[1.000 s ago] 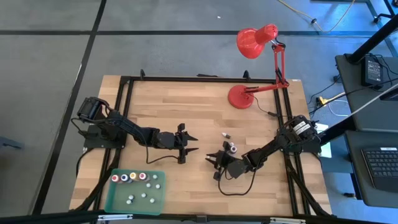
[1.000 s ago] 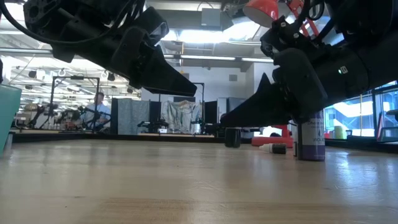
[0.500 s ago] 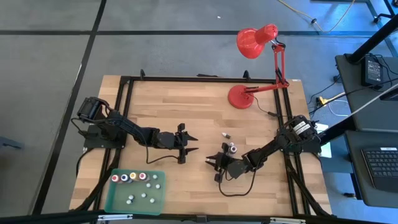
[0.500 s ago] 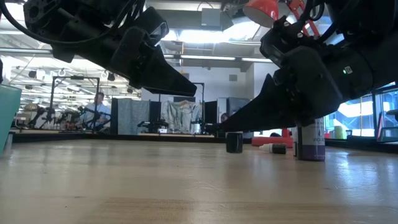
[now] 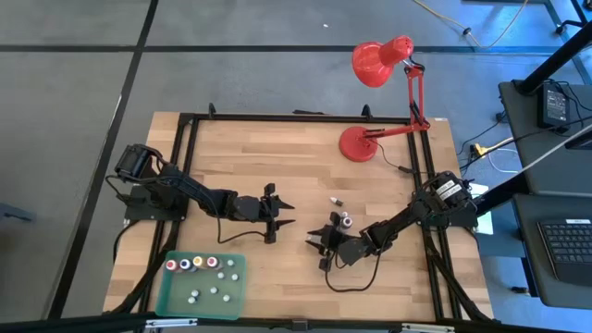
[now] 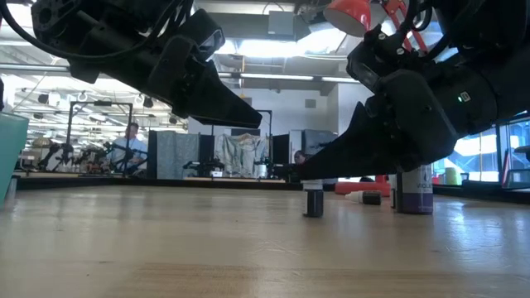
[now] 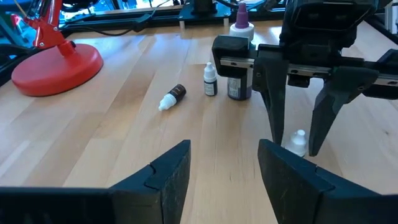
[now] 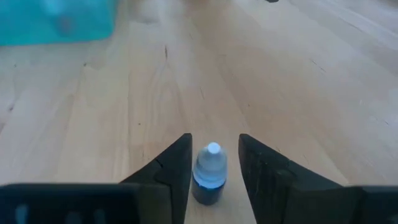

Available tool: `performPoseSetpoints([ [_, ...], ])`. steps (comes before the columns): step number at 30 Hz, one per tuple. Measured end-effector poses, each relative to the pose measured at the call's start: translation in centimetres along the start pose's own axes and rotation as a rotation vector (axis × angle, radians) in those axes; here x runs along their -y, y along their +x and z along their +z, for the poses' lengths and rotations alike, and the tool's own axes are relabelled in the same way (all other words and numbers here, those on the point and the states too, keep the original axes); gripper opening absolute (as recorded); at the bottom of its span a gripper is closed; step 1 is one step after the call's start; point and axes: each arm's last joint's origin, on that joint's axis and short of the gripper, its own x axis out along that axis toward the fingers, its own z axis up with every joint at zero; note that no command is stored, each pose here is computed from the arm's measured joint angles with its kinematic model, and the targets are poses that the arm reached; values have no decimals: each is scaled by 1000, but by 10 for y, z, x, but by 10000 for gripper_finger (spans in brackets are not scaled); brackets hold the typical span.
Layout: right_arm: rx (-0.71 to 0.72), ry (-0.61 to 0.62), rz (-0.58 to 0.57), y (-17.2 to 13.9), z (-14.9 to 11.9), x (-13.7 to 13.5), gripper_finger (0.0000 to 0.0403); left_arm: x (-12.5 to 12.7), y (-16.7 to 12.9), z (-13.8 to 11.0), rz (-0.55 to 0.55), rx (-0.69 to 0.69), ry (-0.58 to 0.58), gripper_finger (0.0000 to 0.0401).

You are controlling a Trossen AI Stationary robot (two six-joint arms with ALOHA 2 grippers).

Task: Pick & Place food coloring
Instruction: Put the green food coloring into the blue bin

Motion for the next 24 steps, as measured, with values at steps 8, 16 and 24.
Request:
performPoseSetpoints([
  [8, 85, -15, 27, -6, 19, -2, 136, 0, 0, 0, 0, 0, 0, 182],
  [16, 130, -85, 63, -46, 67, 0, 134, 5, 3, 7, -135, 5, -4, 182],
  [24, -50, -2, 10, -94, 87, 29, 134, 17, 17, 46, -250, -221, 121, 182],
])
